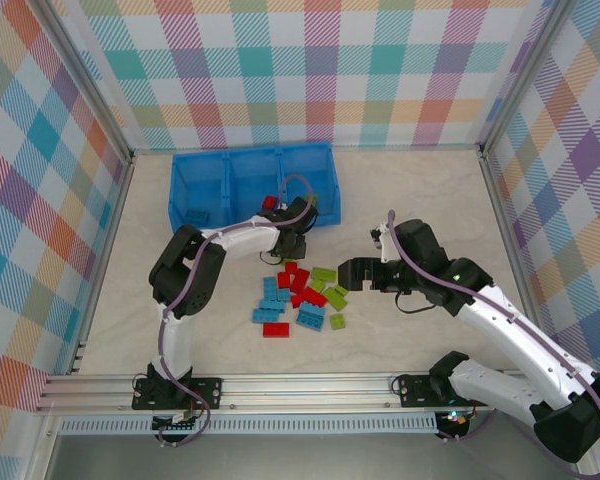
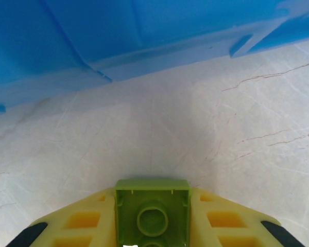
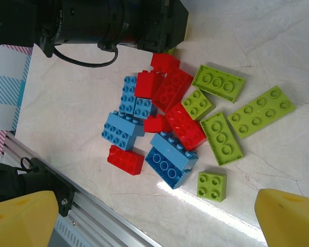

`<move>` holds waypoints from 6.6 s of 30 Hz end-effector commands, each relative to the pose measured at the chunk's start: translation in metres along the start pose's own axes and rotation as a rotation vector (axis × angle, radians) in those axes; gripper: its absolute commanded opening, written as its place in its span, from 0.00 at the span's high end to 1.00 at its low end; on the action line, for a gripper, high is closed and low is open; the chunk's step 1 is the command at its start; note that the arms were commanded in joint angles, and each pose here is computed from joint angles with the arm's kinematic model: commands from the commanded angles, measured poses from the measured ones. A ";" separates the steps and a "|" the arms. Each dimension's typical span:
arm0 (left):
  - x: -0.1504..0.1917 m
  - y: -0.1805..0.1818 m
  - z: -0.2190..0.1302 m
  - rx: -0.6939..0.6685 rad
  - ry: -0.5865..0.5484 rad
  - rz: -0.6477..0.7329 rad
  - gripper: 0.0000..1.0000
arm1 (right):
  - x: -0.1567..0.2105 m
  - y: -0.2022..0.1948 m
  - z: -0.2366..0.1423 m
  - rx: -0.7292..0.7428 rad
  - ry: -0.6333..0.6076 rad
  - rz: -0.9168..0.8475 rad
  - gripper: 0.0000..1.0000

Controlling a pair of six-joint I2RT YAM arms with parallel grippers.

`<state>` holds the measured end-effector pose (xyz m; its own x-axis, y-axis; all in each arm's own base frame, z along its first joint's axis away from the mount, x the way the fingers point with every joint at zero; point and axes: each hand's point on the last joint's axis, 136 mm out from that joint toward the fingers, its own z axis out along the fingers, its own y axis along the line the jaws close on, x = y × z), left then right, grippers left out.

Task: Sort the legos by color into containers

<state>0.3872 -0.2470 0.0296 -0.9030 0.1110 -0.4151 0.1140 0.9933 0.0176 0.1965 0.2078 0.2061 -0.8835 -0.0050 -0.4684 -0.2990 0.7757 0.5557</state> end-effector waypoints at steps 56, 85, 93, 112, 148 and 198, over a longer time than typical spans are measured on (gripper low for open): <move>0.096 0.040 -0.122 0.262 0.030 -0.299 0.47 | -0.005 0.029 0.046 -0.109 0.067 0.013 0.02; 0.122 0.054 -0.046 0.027 0.118 -0.216 0.70 | 0.001 0.023 0.037 -0.080 0.059 0.020 0.02; 0.043 0.088 -0.132 0.022 -0.226 -0.219 0.77 | 0.000 0.025 0.034 -0.088 0.047 0.018 0.02; -0.141 0.267 -0.077 -0.169 -0.366 -0.616 0.73 | 0.011 0.021 0.009 -0.067 0.028 0.016 0.02; 0.080 0.084 -0.299 0.375 -0.554 0.421 0.06 | -0.060 0.010 0.205 0.399 0.047 -0.010 0.09; 0.082 0.128 -0.284 0.153 -0.848 0.374 0.00 | -0.210 0.100 0.264 0.303 -0.464 -0.644 0.87</move>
<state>0.2046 -0.1061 0.2517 -0.2234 0.3143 -0.9227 0.4773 0.8606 0.1776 0.4281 0.4572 0.1930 -0.3205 -0.2159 -0.9223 -0.5234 0.8519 -0.0176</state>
